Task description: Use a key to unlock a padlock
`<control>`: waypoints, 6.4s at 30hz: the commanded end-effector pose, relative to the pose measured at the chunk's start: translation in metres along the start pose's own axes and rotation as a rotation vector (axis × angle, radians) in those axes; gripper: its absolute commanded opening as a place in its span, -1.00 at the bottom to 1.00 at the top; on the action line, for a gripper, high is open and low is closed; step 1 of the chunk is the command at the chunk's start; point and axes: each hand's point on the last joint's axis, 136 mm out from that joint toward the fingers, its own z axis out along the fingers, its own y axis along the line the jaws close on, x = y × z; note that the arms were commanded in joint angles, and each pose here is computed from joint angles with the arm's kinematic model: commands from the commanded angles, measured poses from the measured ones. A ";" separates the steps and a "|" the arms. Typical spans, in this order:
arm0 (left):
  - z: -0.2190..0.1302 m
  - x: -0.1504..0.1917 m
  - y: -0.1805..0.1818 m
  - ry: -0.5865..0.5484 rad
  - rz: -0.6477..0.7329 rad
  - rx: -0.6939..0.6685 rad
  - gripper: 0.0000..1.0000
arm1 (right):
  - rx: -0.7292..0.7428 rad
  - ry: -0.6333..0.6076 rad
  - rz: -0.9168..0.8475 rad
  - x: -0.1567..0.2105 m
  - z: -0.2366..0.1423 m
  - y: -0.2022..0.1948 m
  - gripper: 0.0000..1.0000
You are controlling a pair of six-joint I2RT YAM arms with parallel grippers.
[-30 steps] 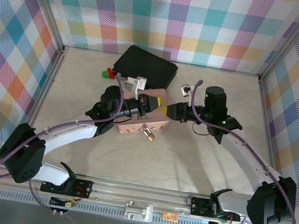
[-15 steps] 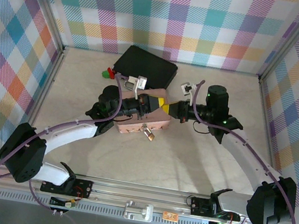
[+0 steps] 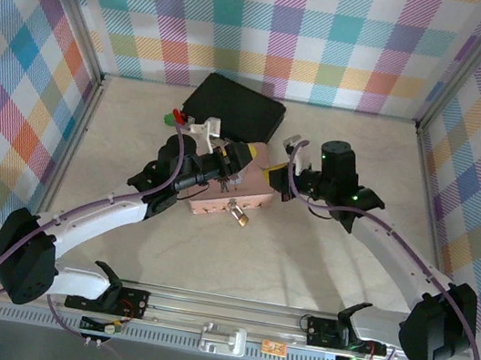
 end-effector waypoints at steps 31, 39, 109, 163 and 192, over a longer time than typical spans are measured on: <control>0.023 -0.003 0.008 -0.066 -0.236 -0.037 -0.77 | 0.261 -0.101 -0.431 -0.021 0.025 -0.003 -1.00; 0.019 -0.014 0.016 -0.116 -0.133 -0.074 -1.00 | 0.183 -0.148 -0.369 -0.027 0.009 0.017 -0.47; -0.016 -0.012 -0.056 -0.221 0.314 0.416 -1.00 | -0.520 -0.275 0.373 -0.053 -0.008 0.026 -1.00; 0.028 0.148 0.190 -0.221 0.216 -0.749 0.39 | 0.236 0.026 0.415 0.113 -0.028 -0.053 -1.00; 0.026 0.139 0.163 -0.159 -0.135 -0.433 -1.00 | 0.045 0.074 0.665 0.167 -0.003 -0.034 -1.00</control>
